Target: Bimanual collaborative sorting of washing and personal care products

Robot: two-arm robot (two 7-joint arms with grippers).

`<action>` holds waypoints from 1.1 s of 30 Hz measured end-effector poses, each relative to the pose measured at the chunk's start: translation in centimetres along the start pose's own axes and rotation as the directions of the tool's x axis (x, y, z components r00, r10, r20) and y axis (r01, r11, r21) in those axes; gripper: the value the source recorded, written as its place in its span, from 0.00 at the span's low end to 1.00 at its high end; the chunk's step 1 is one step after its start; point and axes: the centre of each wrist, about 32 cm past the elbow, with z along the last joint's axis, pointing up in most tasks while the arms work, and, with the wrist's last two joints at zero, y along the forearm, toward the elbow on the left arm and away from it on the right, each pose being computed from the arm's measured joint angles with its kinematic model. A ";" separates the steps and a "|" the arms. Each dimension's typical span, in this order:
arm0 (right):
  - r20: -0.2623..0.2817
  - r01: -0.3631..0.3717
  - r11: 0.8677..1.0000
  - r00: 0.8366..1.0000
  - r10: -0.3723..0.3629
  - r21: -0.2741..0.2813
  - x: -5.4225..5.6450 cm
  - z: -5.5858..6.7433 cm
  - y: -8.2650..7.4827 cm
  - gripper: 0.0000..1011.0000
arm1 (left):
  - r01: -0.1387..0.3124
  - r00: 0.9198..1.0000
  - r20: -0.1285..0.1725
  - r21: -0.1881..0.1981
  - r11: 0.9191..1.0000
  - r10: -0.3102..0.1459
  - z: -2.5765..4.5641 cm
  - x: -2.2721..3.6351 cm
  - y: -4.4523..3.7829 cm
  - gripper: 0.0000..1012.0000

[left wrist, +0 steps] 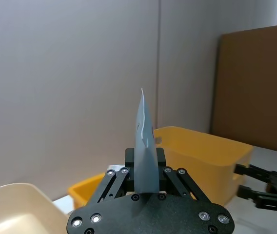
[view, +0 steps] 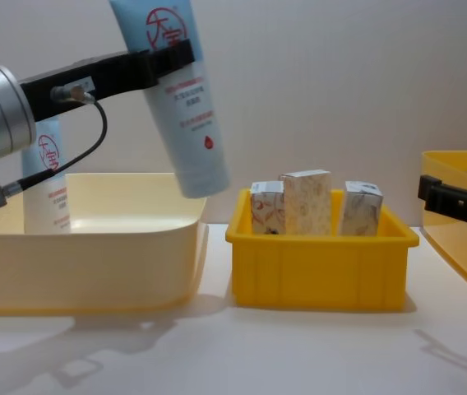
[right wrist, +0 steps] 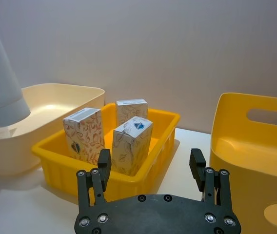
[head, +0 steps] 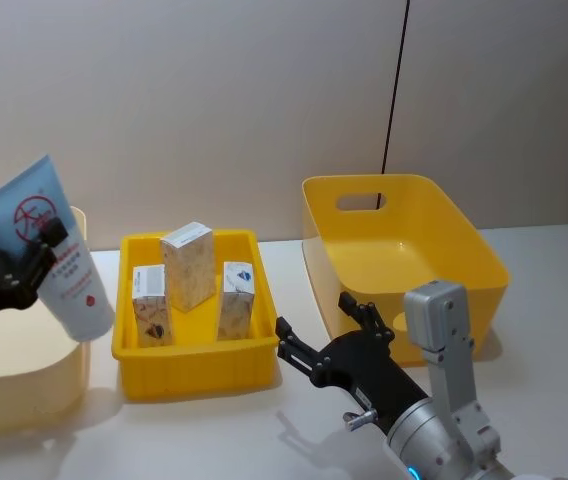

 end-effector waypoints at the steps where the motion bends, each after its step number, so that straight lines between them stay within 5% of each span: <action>1: 0.000 0.000 1.000 1.000 0.000 0.000 0.0 0.0 0.0 0.99 | 0.026 1.000 -0.005 -0.002 1.000 -0.026 0.02 -0.06 0.00 0.22; 6: 0.000 0.000 1.000 1.000 0.000 0.000 0.0 0.0 0.0 0.99 | 0.097 0.995 -0.014 0.000 0.995 -0.097 -0.07 -0.34 -0.06 0.22; 16: 0.000 0.000 1.000 1.000 0.000 0.000 0.0 0.0 0.0 0.99 | 0.227 0.974 -0.007 0.035 0.973 -0.227 -0.68 -1.18 -0.28 0.22; 33: -0.002 -0.028 1.000 1.000 0.028 0.006 0.2 0.1 -0.1 0.99 | 0.293 0.956 0.012 0.066 0.954 -0.294 -1.32 -1.88 -0.41 0.22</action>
